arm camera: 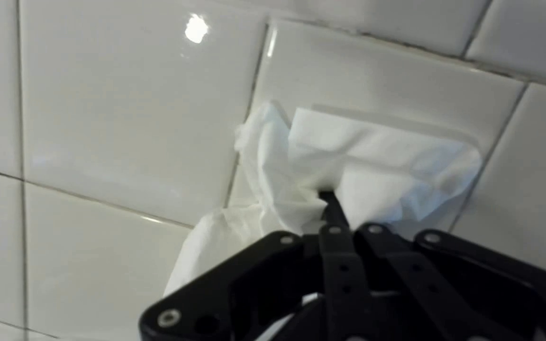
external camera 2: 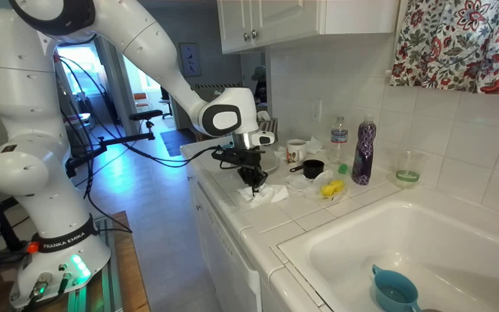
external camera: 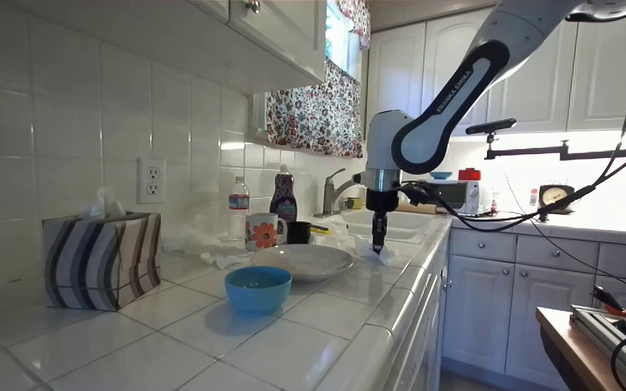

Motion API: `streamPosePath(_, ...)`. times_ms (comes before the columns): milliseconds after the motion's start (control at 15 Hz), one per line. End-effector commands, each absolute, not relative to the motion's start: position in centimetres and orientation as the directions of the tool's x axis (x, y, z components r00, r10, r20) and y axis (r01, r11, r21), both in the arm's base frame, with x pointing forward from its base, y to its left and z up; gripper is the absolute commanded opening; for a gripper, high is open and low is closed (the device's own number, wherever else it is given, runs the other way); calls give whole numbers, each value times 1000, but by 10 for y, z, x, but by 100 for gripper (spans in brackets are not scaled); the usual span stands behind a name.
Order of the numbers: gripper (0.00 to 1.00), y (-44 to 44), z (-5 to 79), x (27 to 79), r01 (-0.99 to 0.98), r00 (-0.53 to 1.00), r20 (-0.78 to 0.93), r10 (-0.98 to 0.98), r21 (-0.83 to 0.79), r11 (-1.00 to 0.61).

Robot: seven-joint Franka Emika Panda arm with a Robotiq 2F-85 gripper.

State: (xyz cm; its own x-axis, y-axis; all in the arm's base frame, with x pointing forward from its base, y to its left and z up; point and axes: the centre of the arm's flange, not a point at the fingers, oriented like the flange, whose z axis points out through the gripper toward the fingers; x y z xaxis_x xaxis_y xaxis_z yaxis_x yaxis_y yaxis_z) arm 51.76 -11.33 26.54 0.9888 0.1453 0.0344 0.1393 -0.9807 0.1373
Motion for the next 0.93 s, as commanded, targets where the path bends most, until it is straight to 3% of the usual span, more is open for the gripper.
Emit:
streamPosePath(0, 0, -72, 270, 508, 329, 940, 42, 339, 154, -932)
streamPosePath(267, 0, -49, 271, 517, 446, 888, 51, 457, 147, -883)
streamPosePath(867, 0, -176, 269, 505, 112, 992, 43, 120, 147, -983)
